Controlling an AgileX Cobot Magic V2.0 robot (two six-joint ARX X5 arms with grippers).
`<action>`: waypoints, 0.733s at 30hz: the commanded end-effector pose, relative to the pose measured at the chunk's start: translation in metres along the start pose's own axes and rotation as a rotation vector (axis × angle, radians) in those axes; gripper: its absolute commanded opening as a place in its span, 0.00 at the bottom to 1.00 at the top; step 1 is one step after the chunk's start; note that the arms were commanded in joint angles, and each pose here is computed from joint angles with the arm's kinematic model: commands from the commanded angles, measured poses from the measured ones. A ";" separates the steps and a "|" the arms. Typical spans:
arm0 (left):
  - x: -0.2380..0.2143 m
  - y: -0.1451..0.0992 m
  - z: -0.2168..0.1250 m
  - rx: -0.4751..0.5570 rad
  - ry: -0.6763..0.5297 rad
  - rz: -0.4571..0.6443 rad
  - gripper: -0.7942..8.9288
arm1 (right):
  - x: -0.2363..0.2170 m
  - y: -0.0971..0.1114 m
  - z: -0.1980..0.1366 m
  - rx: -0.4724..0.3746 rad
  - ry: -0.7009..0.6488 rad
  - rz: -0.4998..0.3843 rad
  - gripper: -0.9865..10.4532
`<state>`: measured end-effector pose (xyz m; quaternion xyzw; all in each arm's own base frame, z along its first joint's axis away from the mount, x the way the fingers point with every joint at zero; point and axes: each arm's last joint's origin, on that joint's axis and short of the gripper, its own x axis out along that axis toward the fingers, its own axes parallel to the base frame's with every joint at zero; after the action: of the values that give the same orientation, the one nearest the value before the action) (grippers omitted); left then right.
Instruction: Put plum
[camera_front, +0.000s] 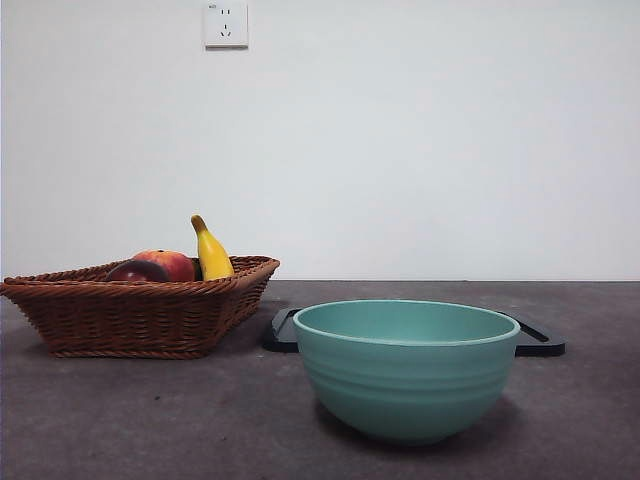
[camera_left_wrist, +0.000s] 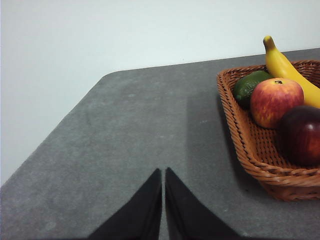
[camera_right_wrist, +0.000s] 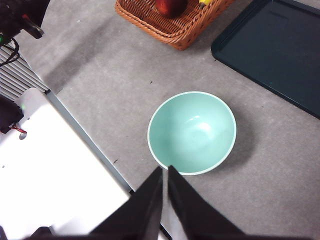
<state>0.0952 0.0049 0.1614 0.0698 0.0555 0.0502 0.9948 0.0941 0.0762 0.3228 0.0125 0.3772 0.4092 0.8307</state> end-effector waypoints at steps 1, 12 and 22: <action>0.002 -0.001 -0.010 -0.021 0.048 0.000 0.09 | -0.002 0.002 0.004 -0.023 -0.019 0.007 0.09; 0.002 -0.002 -0.012 -0.062 0.075 -0.002 0.09 | -0.002 0.002 0.004 -0.023 -0.019 0.007 0.09; 0.002 -0.002 -0.012 -0.063 0.074 -0.002 0.09 | -0.002 0.002 0.004 -0.023 -0.019 0.007 0.09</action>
<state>0.0946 0.0048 0.1568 0.0407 0.0779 0.0504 0.9949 0.0941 0.0762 0.3228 0.0125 0.3772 0.4092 0.8307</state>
